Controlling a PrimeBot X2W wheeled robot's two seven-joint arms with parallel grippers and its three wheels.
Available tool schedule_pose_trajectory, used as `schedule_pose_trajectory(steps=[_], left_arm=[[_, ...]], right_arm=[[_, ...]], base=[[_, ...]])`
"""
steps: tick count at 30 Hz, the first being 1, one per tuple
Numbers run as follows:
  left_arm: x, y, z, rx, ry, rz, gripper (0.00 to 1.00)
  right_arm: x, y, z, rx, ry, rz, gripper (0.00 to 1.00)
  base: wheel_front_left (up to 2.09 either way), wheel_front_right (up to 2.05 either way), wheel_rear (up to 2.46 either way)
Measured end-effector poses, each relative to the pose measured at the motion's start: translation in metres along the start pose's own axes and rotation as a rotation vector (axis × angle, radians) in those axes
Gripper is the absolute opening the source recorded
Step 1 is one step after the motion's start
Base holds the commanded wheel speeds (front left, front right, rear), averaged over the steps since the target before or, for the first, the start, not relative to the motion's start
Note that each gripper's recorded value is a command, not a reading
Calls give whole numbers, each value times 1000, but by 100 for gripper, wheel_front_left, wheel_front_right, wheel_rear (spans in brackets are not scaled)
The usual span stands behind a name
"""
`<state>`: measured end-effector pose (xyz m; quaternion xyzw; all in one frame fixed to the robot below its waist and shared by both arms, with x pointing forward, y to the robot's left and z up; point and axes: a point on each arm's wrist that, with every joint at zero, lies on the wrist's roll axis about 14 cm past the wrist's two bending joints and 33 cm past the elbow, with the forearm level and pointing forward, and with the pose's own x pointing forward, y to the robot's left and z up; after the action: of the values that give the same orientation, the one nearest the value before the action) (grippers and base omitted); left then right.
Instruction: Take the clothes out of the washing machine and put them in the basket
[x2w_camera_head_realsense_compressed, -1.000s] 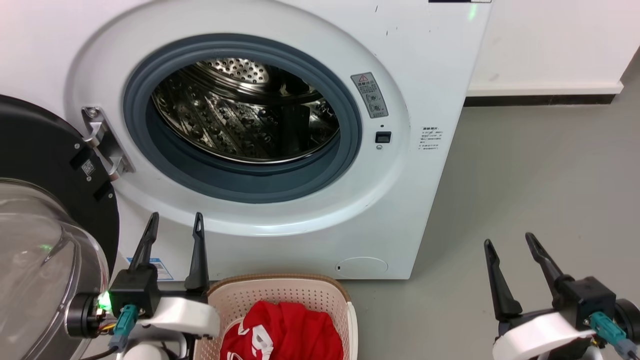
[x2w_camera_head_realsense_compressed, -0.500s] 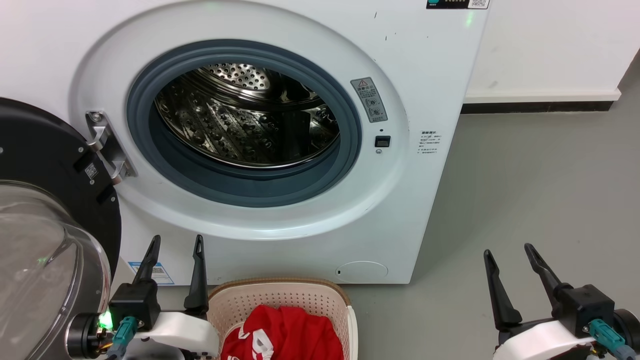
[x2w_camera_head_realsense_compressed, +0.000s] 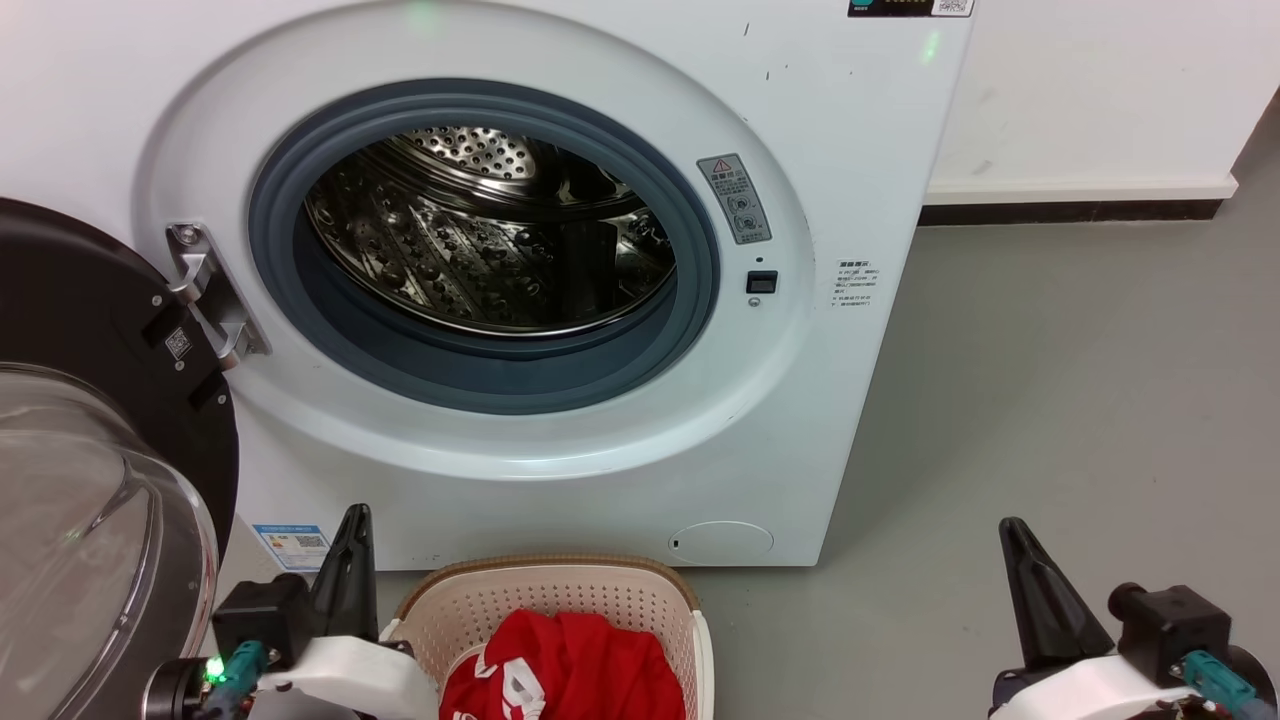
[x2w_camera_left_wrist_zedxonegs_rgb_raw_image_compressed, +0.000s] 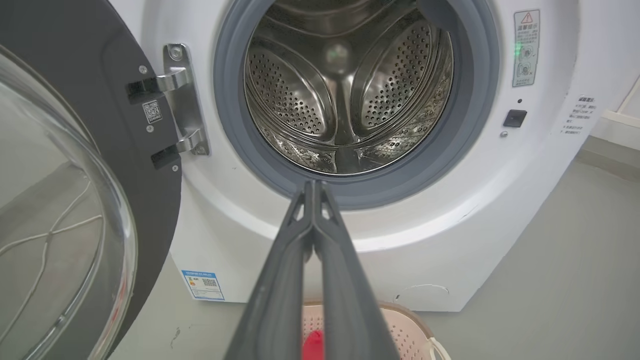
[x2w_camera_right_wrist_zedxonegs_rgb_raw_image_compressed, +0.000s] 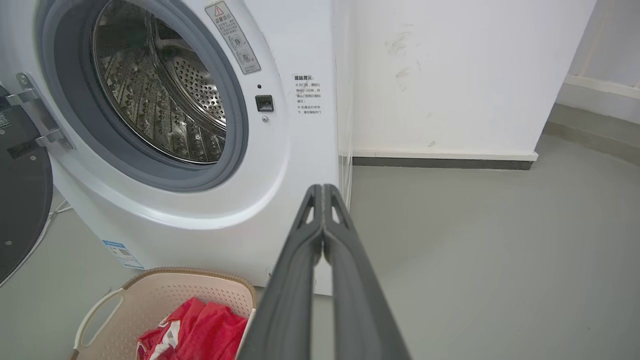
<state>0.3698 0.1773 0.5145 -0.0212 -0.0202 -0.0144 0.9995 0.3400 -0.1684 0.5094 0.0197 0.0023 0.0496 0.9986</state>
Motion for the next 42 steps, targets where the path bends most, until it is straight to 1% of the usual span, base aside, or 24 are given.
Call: schedule_pose_trajectory(steps=[8, 18, 29, 42], left_arm=[[0, 5, -8, -167, 38, 27, 0], [2, 8, -11, -358, 59, 48, 0], [3, 11, -16, -543, 82, 65, 0], [6, 14, -18, -733, 89, 78, 0]], right_arm=[[1, -4, -5, 177, 11, -16, 0], [7, -9, -6, 366, 4, -31, 0], [13, -13, -4, 548, -7, -42, 0], [18, -18, -6, 738, -9, -60, 0]], base=[[0, 0, 0], [0, 0, 0], [0, 0, 0], [0, 0, 0]])
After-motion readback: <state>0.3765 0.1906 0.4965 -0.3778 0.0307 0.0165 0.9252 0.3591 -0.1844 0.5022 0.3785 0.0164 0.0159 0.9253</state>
